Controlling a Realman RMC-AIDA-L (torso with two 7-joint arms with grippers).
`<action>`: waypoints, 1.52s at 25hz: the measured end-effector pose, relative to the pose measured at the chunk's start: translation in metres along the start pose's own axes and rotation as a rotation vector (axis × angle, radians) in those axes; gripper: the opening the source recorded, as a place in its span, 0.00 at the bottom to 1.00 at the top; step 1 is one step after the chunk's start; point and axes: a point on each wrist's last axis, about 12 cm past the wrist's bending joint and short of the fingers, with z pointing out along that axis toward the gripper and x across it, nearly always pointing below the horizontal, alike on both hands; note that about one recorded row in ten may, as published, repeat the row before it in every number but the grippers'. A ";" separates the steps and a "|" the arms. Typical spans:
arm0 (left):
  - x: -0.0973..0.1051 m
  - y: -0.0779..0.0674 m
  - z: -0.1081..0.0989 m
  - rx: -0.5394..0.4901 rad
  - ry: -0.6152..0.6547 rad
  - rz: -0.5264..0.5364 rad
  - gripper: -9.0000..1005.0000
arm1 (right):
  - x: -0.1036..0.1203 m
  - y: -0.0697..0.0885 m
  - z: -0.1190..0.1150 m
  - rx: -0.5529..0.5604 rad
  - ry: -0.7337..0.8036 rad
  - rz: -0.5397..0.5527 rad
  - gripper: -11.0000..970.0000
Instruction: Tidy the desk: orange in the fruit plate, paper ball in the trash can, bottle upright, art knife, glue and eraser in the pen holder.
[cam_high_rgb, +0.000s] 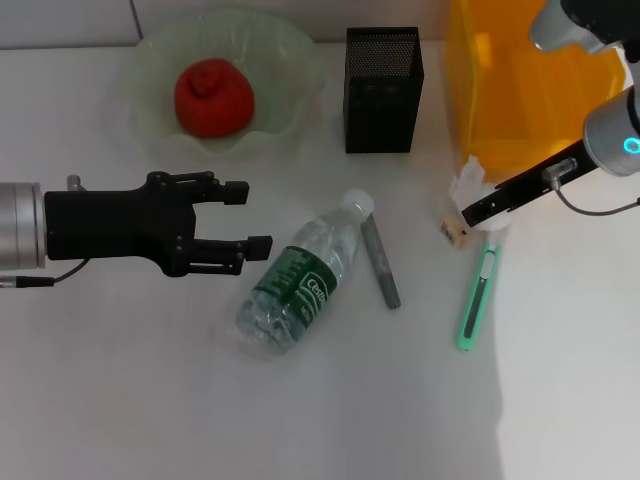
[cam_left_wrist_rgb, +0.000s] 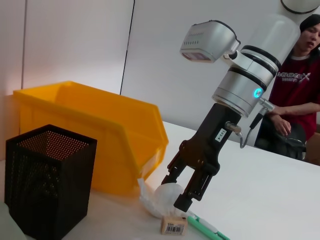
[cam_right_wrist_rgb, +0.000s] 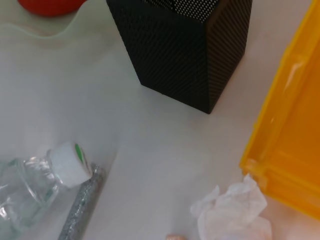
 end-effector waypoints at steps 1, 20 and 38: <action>0.000 0.000 0.000 0.000 0.000 0.000 0.80 | 0.000 0.000 0.002 0.002 0.000 0.000 0.85; 0.003 0.002 0.000 -0.026 0.001 -0.012 0.79 | -0.005 0.006 -0.019 0.012 -0.052 -0.025 0.49; 0.005 0.002 -0.002 -0.040 -0.019 -0.036 0.78 | 0.022 -0.041 -0.100 0.203 -0.725 -0.017 0.53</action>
